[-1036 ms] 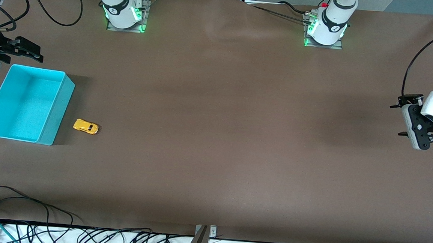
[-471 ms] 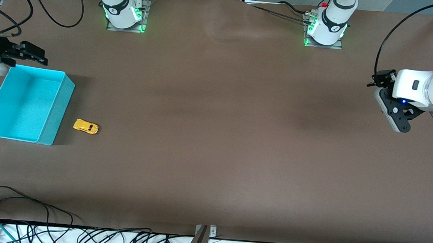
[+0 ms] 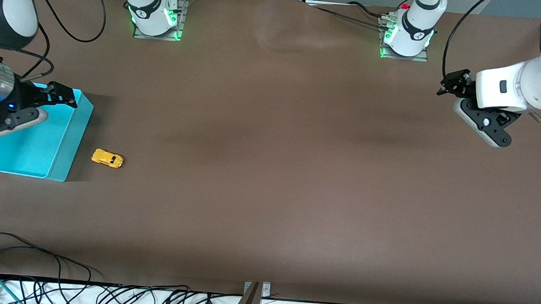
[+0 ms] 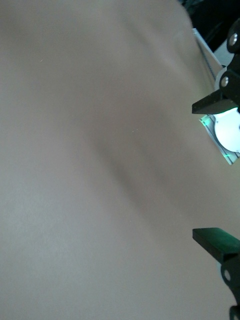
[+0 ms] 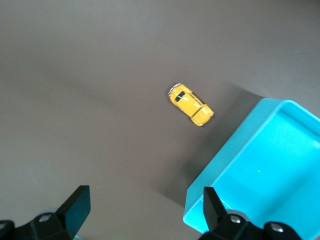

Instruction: Wind up and store yellow beetle car

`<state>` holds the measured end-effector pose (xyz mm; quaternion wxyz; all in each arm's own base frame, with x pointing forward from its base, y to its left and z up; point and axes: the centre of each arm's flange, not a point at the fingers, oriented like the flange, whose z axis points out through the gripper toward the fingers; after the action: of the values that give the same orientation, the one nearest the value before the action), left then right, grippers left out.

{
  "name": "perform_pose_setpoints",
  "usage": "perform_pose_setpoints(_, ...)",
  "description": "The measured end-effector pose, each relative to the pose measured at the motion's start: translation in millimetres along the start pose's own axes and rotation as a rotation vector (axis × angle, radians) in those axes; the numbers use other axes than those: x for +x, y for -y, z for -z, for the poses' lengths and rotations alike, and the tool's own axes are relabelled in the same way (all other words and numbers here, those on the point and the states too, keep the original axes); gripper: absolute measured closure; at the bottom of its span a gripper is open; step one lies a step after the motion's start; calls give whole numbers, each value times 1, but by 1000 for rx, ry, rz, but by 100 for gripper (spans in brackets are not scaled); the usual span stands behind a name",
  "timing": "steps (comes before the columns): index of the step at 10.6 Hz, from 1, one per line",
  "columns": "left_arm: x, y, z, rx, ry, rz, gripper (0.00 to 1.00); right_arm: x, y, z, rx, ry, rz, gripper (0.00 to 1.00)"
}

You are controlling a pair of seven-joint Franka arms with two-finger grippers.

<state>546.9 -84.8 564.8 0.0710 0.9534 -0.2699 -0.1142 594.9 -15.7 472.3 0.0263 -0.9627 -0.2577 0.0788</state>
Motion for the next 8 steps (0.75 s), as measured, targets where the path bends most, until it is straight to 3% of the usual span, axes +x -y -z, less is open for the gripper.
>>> perform_pose_setpoints(3,-25,-9,10,133,-73,116,0,9,-8,-76,-12,-10,222,0)
perform_pose_setpoints(5,-38,20,21,148,-132,204,0,17,-25,-119,-75,-6,408,0)
perform_pose_setpoints(8,-42,26,25,121,-157,290,0,41,-35,-169,-128,-40,666,0)
